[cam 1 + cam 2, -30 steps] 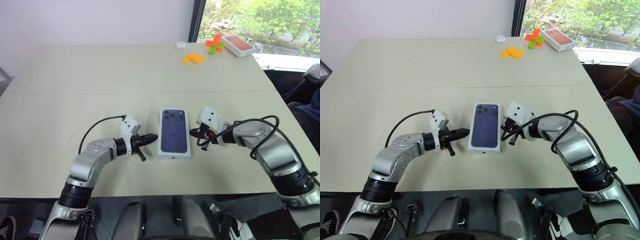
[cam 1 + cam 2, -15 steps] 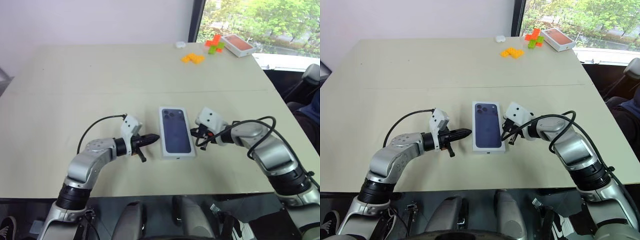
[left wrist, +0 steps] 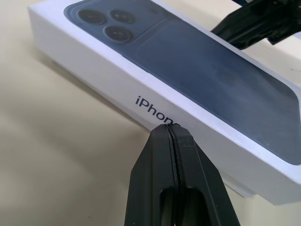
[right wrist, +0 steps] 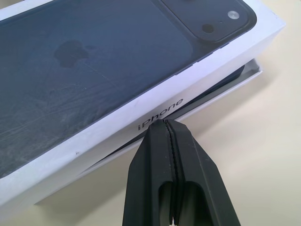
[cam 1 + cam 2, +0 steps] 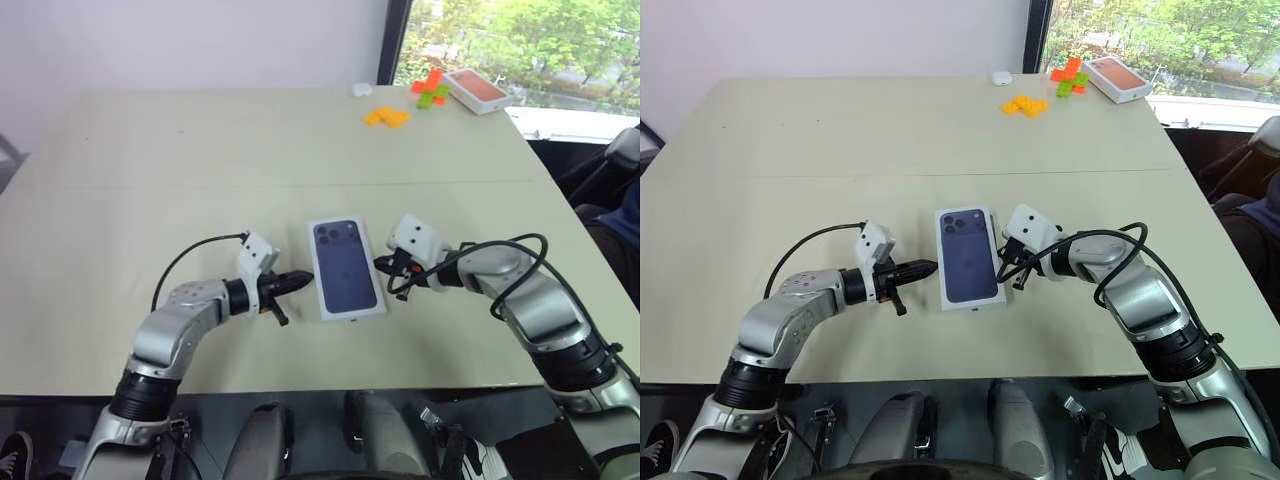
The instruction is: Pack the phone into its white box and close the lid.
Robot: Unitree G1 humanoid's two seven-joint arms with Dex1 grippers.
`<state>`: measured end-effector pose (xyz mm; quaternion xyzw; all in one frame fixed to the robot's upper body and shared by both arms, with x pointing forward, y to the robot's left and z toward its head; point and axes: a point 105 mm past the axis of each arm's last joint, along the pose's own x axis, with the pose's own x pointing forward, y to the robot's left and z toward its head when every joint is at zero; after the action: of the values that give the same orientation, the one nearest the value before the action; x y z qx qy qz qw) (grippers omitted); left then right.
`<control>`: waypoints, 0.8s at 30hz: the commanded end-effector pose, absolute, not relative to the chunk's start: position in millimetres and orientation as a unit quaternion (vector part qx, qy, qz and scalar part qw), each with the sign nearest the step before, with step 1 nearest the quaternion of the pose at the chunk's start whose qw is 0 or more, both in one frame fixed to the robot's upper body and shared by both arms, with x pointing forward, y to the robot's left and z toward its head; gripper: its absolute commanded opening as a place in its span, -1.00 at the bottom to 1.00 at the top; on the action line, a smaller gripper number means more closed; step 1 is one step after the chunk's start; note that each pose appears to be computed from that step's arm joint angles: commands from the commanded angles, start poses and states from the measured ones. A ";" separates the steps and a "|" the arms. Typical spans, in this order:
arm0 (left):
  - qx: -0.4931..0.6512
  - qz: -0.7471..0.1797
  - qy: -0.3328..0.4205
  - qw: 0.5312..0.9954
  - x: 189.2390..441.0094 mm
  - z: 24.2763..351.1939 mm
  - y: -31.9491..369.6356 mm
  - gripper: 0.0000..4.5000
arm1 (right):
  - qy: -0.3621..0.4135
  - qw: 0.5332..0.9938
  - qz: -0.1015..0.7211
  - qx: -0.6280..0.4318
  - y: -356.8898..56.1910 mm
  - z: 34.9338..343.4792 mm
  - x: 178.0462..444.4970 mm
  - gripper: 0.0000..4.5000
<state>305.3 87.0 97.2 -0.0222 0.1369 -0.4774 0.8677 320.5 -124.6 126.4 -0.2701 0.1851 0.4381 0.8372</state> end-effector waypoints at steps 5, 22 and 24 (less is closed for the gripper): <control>-0.012 -0.484 0.097 0.869 313.7 115.1 78.3 -1.00 | 0.152 0.836 0.444 -0.285 -116.6 140.5 320.8 -0.99; -0.010 -0.472 0.107 0.875 314.7 107.7 81.7 -1.00 | 0.159 0.837 0.437 -0.289 -122.4 139.6 321.3 -0.99; -0.004 -0.475 0.102 0.874 314.5 108.1 80.1 -1.00 | 0.159 0.837 0.436 -0.291 -123.4 140.1 321.8 -0.99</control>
<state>313.6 85.9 98.7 -0.0147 0.1245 -0.4664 0.8756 321.7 -126.9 126.6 -0.2753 0.1856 0.4313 0.8389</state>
